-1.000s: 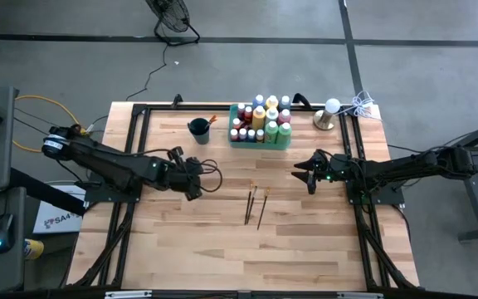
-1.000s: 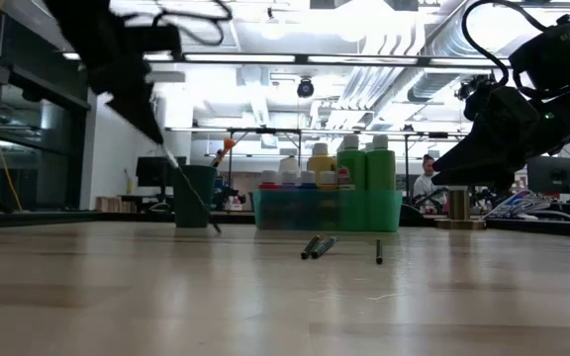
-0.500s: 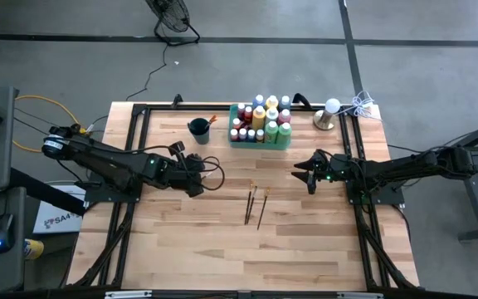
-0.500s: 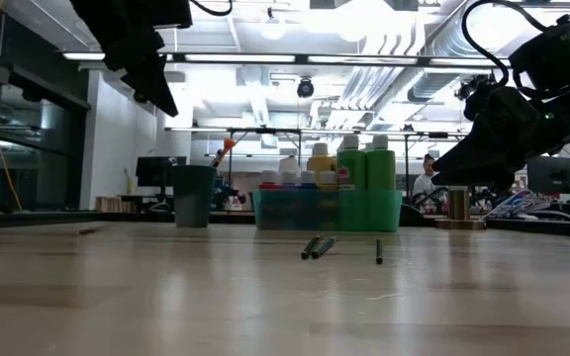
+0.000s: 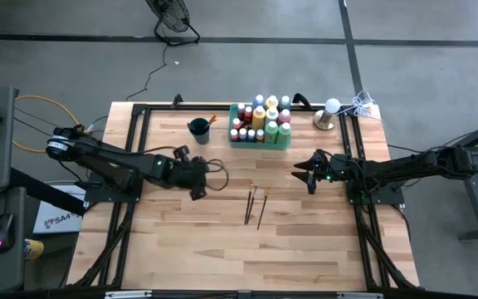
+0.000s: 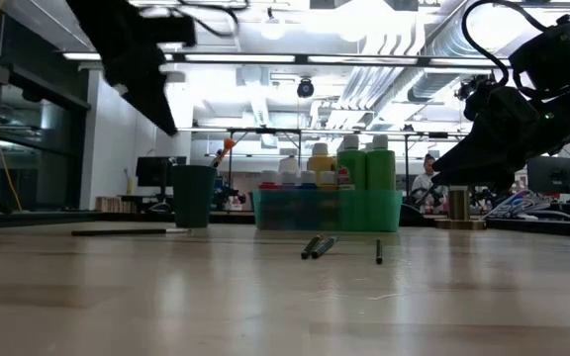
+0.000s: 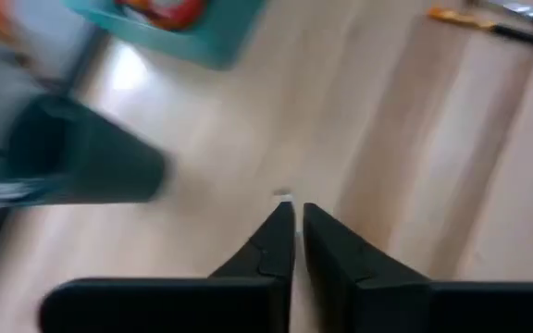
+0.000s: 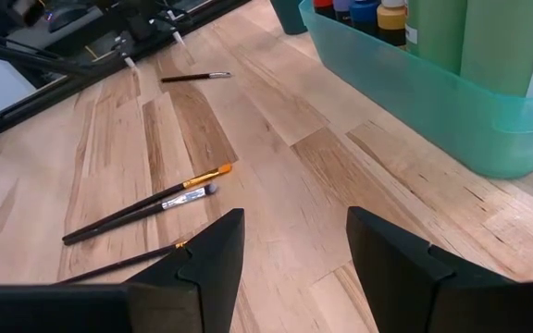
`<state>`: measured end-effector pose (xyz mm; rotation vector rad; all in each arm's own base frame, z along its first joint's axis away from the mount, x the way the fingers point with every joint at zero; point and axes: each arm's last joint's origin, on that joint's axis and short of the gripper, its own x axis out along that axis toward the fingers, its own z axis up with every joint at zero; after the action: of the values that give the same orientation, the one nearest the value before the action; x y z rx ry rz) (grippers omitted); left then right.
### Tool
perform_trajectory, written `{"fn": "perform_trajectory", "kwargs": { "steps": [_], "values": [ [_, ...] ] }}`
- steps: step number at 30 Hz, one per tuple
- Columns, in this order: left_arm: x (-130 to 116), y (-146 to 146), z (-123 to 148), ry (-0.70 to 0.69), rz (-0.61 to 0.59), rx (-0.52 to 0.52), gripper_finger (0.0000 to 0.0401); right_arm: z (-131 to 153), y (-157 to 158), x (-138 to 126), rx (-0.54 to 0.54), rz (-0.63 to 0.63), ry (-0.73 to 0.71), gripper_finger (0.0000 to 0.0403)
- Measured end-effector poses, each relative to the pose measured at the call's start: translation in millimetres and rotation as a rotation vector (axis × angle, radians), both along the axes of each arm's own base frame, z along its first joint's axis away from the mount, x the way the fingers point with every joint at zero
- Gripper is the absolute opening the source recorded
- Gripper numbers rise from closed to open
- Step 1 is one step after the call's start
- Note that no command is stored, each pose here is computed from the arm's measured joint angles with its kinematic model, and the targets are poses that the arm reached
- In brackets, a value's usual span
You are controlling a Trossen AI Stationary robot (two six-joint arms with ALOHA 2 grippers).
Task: Pick & Place Paint Supplies
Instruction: Put the silver black paint brush into the blue cup
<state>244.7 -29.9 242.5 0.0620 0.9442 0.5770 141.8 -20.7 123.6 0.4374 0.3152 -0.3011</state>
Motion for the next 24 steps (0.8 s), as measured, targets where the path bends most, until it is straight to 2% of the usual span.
{"fn": "perform_trajectory", "kwargs": {
  "steps": [2,6,11,16,24],
  "values": [
    [7.8,10.8,-6.7,0.011,0.006,-0.084,0.0042,0.1,0.0,0.0,0.0,0.0,-0.001,0.0185],
    [27.1,42.6,-21.9,0.022,0.022,-0.141,0.0095,0.1,0.0,0.0,0.0,0.0,-0.001,0.0185],
    [38.0,79.9,-48.0,0.08,0.066,-0.278,0.0139,0.0,0.0,0.0,0.0,0.0,0.001,0.0185],
    [41.7,99.2,-71.1,0.135,0.125,-0.364,0.0145,0.1,0.0,0.1,0.0,0.0,-0.001,0.0185],
    [48.2,98.4,-83.7,0.144,0.099,-0.426,0.0145,0.1,0.0,0.1,0.0,0.0,0.0,0.0185]
  ]
}}
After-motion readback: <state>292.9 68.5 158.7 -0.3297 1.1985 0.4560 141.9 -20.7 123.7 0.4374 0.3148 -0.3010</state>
